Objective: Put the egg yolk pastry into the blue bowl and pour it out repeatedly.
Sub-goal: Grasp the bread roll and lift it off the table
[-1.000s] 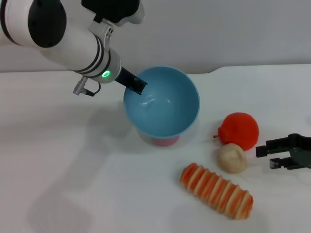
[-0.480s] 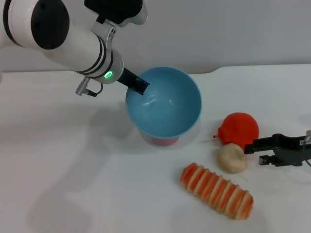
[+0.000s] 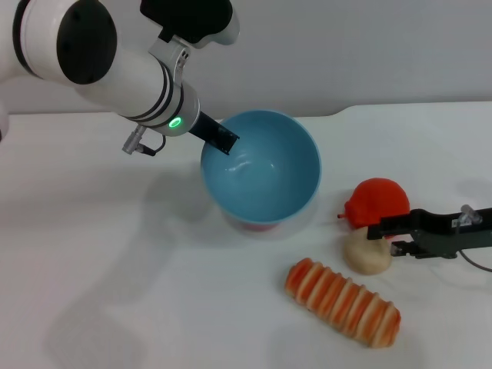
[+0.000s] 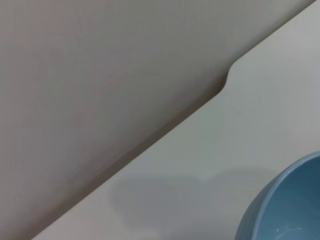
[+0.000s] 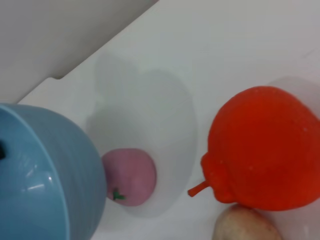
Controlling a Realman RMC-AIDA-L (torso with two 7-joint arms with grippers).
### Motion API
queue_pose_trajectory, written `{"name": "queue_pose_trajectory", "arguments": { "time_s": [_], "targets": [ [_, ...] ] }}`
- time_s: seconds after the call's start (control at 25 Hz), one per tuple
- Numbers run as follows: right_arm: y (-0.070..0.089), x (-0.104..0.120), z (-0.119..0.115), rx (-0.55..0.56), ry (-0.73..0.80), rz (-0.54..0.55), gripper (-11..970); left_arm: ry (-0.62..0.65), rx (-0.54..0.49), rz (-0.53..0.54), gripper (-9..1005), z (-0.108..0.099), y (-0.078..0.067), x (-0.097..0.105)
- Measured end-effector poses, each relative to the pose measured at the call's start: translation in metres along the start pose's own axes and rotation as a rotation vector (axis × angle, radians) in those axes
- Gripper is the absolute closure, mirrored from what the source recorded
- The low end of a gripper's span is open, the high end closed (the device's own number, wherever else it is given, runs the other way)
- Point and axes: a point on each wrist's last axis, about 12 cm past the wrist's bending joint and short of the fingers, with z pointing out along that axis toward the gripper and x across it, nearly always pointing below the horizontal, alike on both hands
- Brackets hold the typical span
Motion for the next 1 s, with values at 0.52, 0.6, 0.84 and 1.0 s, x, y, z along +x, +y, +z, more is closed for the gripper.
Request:
{"name": "queue_pose_trajectory", "arguments": {
  "time_s": [0.52, 0.6, 0.84, 1.0],
  "targets": [
    [0.001, -0.002, 0.007, 0.008, -0.039, -0.01, 346, -0.006, 0.0, 0.005, 996, 0.0, -0.001, -0.002],
    [0.002, -0.003, 0.007, 0.01, -0.046, -0.013, 346, -0.002, 0.002, 0.002, 997, 0.0, -0.002, -0.001],
    [0.004, -0.003, 0.01, 0.01, -0.04, -0.018, 347, -0.003, 0.009, -0.009, 997, 0.001, -0.002, 0.001],
    [0.007, 0.003, 0.018, -0.003, -0.014, -0.009, 347, -0.004, 0.009, -0.009, 997, 0.001, -0.002, 0.0]
  ]
}}
